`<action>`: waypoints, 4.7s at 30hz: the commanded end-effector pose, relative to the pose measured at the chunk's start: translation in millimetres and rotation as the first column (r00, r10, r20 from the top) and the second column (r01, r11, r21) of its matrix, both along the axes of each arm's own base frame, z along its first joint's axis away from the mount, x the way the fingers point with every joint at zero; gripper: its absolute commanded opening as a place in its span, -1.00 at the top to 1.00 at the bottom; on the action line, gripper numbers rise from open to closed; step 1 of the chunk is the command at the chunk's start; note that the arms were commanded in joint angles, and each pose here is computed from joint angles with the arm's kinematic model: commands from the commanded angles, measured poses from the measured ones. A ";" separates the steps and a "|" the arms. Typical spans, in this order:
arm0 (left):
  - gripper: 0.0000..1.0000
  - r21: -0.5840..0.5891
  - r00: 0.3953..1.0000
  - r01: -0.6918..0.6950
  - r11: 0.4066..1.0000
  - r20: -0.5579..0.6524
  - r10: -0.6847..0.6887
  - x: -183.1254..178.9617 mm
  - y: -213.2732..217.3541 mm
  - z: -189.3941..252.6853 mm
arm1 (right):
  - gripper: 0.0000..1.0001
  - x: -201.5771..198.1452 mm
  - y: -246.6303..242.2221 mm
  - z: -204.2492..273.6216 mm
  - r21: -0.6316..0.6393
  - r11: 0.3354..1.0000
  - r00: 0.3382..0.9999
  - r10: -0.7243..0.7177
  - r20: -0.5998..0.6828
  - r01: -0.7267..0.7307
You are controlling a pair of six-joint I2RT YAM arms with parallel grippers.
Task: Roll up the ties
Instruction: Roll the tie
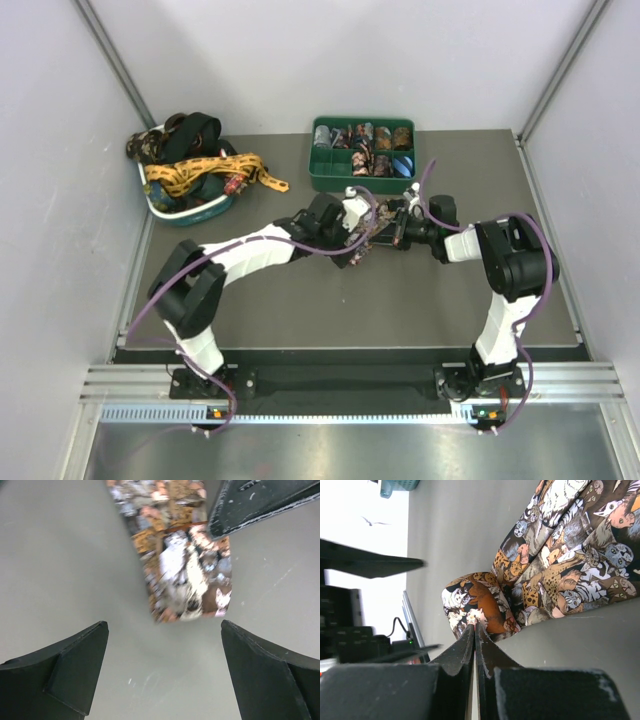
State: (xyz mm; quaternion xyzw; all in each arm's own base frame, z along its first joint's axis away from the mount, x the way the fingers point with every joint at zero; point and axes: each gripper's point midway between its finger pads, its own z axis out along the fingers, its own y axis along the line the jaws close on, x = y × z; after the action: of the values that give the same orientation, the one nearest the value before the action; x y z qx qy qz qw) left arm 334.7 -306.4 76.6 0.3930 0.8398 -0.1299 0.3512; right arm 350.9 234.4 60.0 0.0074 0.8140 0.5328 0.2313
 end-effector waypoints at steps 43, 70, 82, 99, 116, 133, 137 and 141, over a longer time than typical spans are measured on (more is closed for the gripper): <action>-0.89 -0.402 0.898 -0.313 0.861 0.168 0.406 47.8 3.5 112.6 | 1.00 9.6 12.0 16.6 -0.069 0.997 0.991 0.032 0.132 -0.023; -0.82 -0.109 0.996 0.042 0.993 0.088 -0.032 20.8 -54.3 41.8 | 1.00 11.9 13.7 13.0 -0.088 0.996 0.992 0.032 0.123 -0.021; -0.98 -0.030 0.998 -0.059 0.998 0.015 0.060 32.6 -51.9 24.9 | 1.00 11.9 14.2 14.1 -0.083 0.996 0.992 0.032 0.122 -0.022; -0.98 0.012 0.991 0.055 0.998 0.123 -0.056 31.1 -43.9 3.1 | 1.00 13.4 14.7 13.9 -0.095 0.995 0.991 0.035 0.128 -0.023; -0.91 0.081 0.993 0.057 0.995 0.101 -0.065 50.5 -54.8 -24.2 | 1.00 14.1 14.7 14.1 -0.097 0.995 0.991 0.035 0.126 -0.022; -0.22 0.109 0.996 0.001 0.994 0.084 -0.011 46.7 -41.6 -42.1 | 0.81 15.7 7.6 20.5 -0.104 0.995 0.989 0.002 0.147 0.013; -0.18 0.117 0.997 -0.001 0.993 0.078 -0.008 43.5 -37.8 -44.4 | 0.67 19.5 -2.8 25.2 -0.115 0.991 0.985 -0.043 0.168 0.063; -0.17 0.125 0.998 -0.017 0.992 0.062 0.009 43.2 -33.8 -47.5 | 0.46 24.9 -21.7 29.8 -0.102 0.986 0.977 -0.115 0.181 0.135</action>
State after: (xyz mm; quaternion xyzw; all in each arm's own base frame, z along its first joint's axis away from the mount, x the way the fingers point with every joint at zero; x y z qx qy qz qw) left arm 374.1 -353.5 31.2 0.4265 0.8287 -0.0823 0.3529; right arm 362.9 227.4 66.7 -0.0016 0.8351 0.4747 0.2780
